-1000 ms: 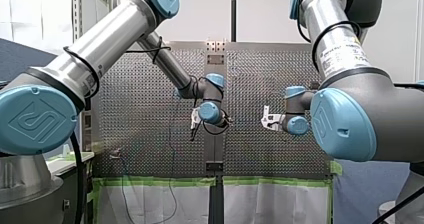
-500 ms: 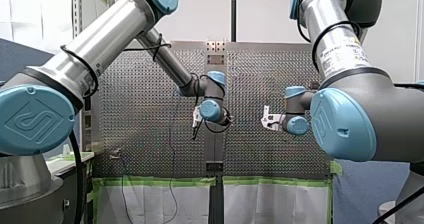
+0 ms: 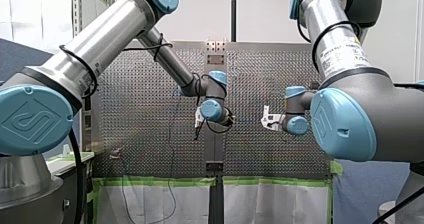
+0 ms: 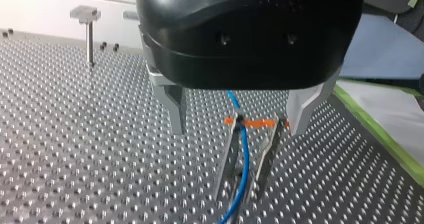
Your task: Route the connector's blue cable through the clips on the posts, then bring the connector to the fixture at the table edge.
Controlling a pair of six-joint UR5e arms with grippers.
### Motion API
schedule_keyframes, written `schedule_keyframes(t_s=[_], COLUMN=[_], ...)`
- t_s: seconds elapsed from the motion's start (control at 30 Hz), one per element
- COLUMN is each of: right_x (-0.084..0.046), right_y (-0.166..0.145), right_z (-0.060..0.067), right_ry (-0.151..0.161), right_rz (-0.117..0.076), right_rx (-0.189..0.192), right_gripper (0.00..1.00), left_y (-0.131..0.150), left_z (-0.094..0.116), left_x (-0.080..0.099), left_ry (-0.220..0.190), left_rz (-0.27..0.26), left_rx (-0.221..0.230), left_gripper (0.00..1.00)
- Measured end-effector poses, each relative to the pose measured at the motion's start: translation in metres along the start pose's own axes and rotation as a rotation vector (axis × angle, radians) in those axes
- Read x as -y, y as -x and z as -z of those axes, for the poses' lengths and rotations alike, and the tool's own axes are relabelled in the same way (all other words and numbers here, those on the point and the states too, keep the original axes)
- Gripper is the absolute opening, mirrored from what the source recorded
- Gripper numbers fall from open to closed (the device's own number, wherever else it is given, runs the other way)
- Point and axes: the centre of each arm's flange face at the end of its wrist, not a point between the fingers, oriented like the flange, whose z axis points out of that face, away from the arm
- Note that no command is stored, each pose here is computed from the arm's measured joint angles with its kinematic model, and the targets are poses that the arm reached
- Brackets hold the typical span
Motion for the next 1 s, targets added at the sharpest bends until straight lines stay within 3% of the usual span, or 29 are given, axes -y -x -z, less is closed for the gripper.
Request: schedule_keyframes(t_s=[0.17,0.8,1.0], right_x=[0.000,0.000,0.000], right_y=[0.000,0.000,0.000], right_z=[0.000,0.000,0.000], right_ry=[0.000,-0.005,-0.004], right_rz=[-0.001,-0.001,-0.002], right_rx=[-0.001,-0.003,0.000], right_gripper=[0.00,0.00,0.00], left_y=[0.000,0.000,-0.004], left_z=[0.000,0.001,0.012], left_x=[0.004,0.006,0.015], left_ry=[-0.021,-0.026,-0.035], left_rz=[0.012,0.017,0.000], left_rx=[0.006,0.008,-0.020], left_gripper=[1.00,1.00,1.00])
